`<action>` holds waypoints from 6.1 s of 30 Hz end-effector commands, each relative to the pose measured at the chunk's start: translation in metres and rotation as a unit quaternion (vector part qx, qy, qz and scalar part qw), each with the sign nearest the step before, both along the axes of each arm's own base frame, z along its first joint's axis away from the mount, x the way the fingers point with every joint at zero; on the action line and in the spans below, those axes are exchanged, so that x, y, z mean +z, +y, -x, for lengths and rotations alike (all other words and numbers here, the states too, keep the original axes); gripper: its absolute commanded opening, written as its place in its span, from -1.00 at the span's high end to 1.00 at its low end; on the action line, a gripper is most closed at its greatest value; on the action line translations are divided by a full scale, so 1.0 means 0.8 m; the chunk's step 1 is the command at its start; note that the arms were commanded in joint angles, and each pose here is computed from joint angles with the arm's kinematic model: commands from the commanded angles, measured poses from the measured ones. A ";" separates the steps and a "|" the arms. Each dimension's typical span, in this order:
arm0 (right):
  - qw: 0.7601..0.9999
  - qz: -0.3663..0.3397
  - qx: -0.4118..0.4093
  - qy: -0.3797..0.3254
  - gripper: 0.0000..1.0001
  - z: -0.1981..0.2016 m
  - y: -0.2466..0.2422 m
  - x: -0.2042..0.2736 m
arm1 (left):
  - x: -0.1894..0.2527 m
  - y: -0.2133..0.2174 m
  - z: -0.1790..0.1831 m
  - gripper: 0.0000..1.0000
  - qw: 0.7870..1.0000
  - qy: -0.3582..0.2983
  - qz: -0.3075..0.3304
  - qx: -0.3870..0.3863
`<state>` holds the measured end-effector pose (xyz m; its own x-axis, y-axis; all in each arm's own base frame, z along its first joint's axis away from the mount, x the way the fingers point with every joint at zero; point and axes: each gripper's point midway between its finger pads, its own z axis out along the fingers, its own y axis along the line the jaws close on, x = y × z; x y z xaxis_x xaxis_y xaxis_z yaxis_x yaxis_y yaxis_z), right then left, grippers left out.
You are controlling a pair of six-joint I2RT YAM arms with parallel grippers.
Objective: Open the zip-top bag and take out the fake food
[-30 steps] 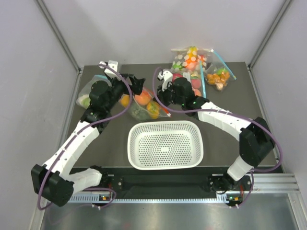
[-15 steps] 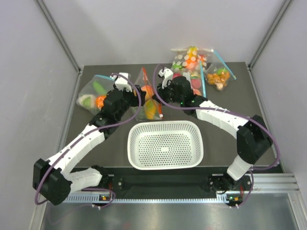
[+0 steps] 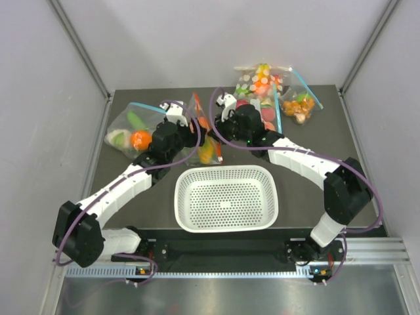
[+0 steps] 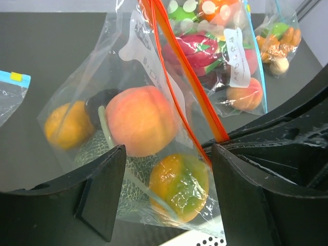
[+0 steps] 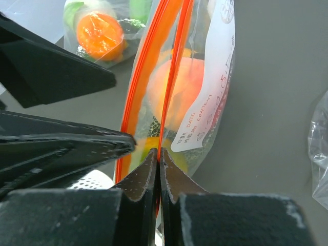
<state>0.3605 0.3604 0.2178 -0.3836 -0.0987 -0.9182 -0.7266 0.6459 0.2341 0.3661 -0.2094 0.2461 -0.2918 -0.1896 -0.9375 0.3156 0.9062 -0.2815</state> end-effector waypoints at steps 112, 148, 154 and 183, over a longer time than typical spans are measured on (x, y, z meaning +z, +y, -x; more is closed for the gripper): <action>0.980 0.034 0.108 0.164 -0.84 0.006 -0.001 -0.171 | -0.213 -0.033 -0.028 1.00 0.981 0.182 -0.069 -0.011; 0.987 -0.031 -0.142 0.063 1.00 -0.052 -0.137 -0.067 | -0.095 -0.009 -0.023 1.00 0.997 0.070 -0.026 0.007; 0.979 -0.012 -0.182 0.090 1.00 -0.067 -0.152 -0.105 | -0.142 -0.020 -0.025 1.00 0.993 0.112 -0.036 -0.006; 0.997 -0.025 0.016 0.075 1.00 0.101 -0.148 -0.027 | -0.149 -0.039 -0.072 1.00 0.992 0.119 -0.037 -0.019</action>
